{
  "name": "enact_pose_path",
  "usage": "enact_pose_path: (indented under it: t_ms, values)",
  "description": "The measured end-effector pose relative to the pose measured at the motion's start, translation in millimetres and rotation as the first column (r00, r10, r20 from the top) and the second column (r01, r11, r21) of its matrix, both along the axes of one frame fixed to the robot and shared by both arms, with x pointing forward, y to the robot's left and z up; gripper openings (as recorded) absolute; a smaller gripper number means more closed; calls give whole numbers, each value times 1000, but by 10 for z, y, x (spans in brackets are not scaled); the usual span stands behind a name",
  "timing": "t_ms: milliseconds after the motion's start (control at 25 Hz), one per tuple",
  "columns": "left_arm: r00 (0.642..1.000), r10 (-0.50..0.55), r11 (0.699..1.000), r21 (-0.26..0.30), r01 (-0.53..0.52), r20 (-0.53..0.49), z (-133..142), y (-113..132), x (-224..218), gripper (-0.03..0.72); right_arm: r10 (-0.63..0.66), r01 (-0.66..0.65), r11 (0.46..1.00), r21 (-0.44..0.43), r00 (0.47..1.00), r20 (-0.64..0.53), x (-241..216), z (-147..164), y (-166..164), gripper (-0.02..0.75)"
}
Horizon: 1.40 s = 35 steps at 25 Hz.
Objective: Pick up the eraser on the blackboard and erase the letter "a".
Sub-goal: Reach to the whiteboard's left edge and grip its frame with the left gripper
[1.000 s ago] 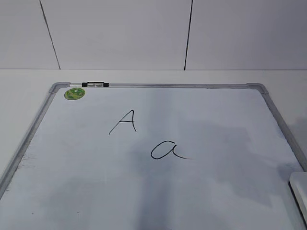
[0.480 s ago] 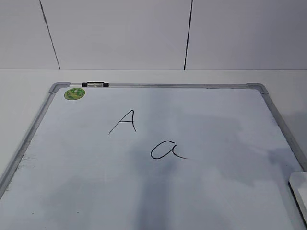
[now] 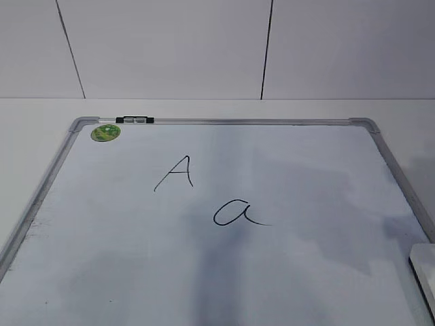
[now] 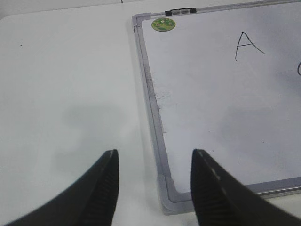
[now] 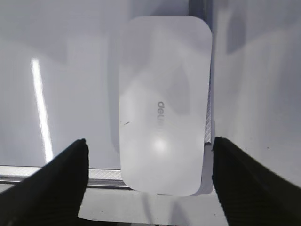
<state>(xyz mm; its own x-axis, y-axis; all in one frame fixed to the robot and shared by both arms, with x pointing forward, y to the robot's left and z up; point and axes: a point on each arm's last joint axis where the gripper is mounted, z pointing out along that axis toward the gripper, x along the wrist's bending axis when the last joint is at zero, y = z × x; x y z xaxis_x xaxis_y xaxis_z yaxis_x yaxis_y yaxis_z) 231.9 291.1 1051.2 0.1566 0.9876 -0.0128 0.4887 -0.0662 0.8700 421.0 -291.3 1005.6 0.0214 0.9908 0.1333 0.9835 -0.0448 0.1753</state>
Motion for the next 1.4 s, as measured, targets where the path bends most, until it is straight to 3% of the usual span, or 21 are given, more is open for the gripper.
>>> enact_pose_path:
  t_ms: [400, 1080, 1400]
  values:
    - [1000, 0, 1000, 0, 0, 0, 0, 0, 0, 371, 7, -8, 1000, -15, 998, -65, 68, -125, -16, 648]
    - [1000, 0, 1000, 0, 0, 0, 0, 0, 0, 371, -3, 1, 1000, -20, 998, -66, 82, -139, -22, 646]
    - [1000, 0, 1000, 0, 0, 0, 0, 0, 0, 371, -19, 20, 1000, 18, 996, -85, 98, -142, 10, 580]
